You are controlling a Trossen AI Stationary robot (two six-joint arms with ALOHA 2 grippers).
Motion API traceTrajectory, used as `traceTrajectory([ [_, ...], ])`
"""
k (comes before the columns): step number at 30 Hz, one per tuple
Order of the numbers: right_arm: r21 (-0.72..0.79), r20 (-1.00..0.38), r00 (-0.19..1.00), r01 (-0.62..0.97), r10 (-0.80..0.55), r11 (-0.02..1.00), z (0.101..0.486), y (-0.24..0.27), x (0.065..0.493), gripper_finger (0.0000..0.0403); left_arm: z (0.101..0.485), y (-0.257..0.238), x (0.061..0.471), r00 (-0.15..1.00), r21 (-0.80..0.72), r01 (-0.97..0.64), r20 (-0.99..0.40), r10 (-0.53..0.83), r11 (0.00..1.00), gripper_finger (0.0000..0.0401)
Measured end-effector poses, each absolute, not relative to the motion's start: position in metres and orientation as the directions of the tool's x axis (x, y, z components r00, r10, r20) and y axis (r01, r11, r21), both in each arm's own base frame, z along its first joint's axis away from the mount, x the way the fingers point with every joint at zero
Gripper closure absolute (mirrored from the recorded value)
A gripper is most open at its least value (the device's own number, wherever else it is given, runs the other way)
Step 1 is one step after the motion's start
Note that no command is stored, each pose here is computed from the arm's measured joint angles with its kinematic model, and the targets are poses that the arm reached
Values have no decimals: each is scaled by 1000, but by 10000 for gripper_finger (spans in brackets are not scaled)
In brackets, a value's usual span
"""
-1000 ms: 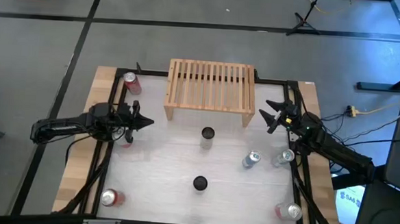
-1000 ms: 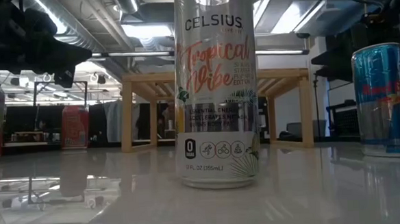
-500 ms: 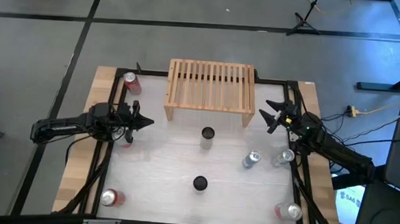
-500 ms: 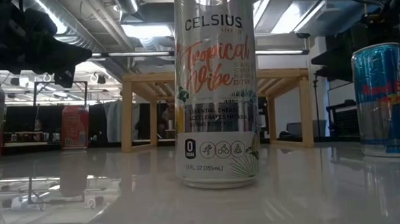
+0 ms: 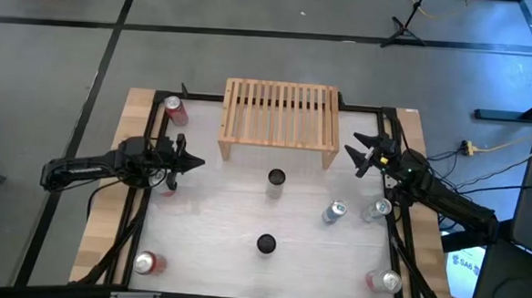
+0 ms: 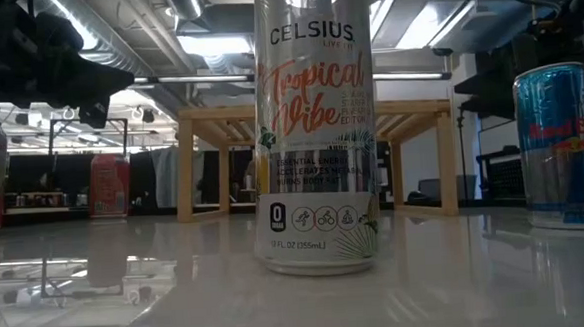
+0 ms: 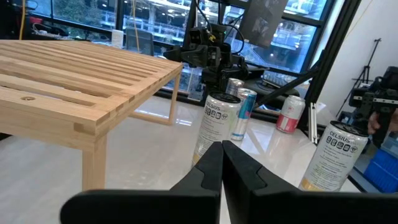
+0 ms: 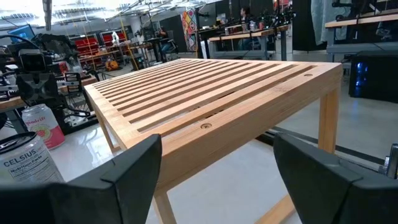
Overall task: Place canned beverage on shelf
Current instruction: Put the left blue soda can on the shelf
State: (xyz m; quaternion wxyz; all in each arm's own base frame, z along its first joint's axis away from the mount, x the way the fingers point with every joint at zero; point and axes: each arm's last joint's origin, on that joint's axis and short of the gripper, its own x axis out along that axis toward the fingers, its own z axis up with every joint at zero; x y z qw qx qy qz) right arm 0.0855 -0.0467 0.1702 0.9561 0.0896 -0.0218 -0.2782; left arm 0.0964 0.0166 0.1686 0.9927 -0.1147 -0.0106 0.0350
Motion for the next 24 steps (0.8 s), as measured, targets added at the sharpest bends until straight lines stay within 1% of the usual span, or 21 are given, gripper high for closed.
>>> traceTrajectory([
  [2, 219, 3, 852, 511, -524, 831, 171, -46, 86, 104, 169, 17, 96, 997, -229, -67, 13, 72, 971, 401],
  [5, 387, 45, 897, 389, -439, 836, 175, -44, 87, 104, 169, 17, 96, 997, -228, -67, 13, 72, 971, 401],
  [7, 465, 98, 911, 313, -400, 828, 180, -43, 87, 104, 169, 17, 96, 997, -228, -67, 13, 72, 971, 401],
  [9, 526, 159, 904, 261, -396, 809, 186, -42, 87, 104, 169, 17, 96, 997, -228, -67, 13, 72, 971, 401],
  [12, 576, 226, 897, 191, -380, 795, 193, -41, 86, 104, 169, 17, 96, 997, -229, -67, 13, 72, 971, 401],
  [15, 585, 265, 893, 151, -364, 797, 208, -40, 83, 104, 169, 17, 96, 997, -229, -67, 13, 72, 971, 401],
  [17, 588, 248, 897, 161, -367, 792, 219, -39, 82, 104, 169, 17, 96, 997, -228, -74, 14, 79, 971, 401],
  [19, 576, 205, 906, 195, -371, 794, 231, -40, 83, 104, 169, 17, 96, 995, -229, -90, 14, 96, 969, 401],
  [21, 560, 152, 914, 233, -375, 795, 249, -40, 84, 104, 171, 17, 96, 994, -237, -84, 42, 97, 968, 401],
  [23, 531, 62, 928, 282, -368, 799, 264, -42, 88, 104, 178, 18, 96, 987, -300, -73, 113, 111, 951, 401],
  [24, 512, 13, 933, 302, -359, 804, 272, -42, 89, 104, 182, 18, 95, 978, -358, -79, 152, 141, 930, 401],
])
